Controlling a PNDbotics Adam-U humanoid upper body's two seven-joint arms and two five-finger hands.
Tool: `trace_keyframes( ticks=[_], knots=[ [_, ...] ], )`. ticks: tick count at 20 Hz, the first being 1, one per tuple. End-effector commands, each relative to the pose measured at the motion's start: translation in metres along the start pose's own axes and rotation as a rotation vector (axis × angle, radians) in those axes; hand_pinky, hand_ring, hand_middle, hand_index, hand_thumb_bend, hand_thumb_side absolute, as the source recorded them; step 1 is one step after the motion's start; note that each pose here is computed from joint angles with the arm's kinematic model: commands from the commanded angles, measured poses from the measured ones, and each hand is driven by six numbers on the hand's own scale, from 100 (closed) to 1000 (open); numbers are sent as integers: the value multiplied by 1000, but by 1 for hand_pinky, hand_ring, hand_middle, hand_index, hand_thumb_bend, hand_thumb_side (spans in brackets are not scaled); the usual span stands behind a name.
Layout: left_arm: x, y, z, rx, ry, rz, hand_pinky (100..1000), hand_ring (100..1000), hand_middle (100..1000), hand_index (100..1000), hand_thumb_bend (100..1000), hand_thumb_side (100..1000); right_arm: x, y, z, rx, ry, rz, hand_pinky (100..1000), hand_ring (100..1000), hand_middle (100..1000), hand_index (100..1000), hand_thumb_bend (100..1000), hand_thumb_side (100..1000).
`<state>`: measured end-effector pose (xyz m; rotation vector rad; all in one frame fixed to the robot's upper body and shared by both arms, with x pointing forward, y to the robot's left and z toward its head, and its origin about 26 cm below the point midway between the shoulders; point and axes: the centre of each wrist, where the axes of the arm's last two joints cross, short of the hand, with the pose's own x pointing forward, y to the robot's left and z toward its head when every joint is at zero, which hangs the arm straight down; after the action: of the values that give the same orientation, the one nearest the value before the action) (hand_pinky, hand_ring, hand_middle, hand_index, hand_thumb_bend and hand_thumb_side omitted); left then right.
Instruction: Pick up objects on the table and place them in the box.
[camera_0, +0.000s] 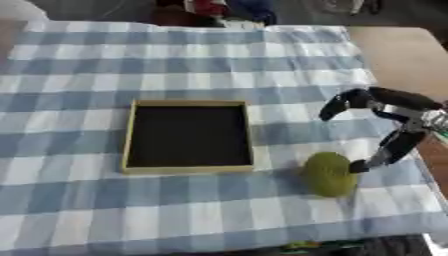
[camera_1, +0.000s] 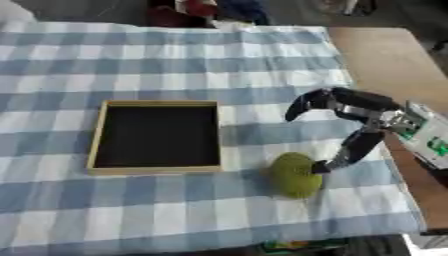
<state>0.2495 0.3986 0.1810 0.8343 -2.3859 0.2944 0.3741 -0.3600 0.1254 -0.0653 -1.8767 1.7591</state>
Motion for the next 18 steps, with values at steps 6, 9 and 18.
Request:
trace_keyframes(
  ticks=[6,9,18],
  knots=[
    [8,1,-8,-12,-37,-5,638,503,691,819,100,547,-6,1,2,96,-14,45,802,821,745,800,593,248],
    [8,1,-8,-13,-37,-4,638,503,692,819,100,547,-6,3,4,102,-16,46,801,818,740,799,589,244],
    [8,1,-9,-29,-42,-5,639,504,692,819,100,546,-5,-6,15,77,-30,67,791,800,727,796,560,269]
  ],
)
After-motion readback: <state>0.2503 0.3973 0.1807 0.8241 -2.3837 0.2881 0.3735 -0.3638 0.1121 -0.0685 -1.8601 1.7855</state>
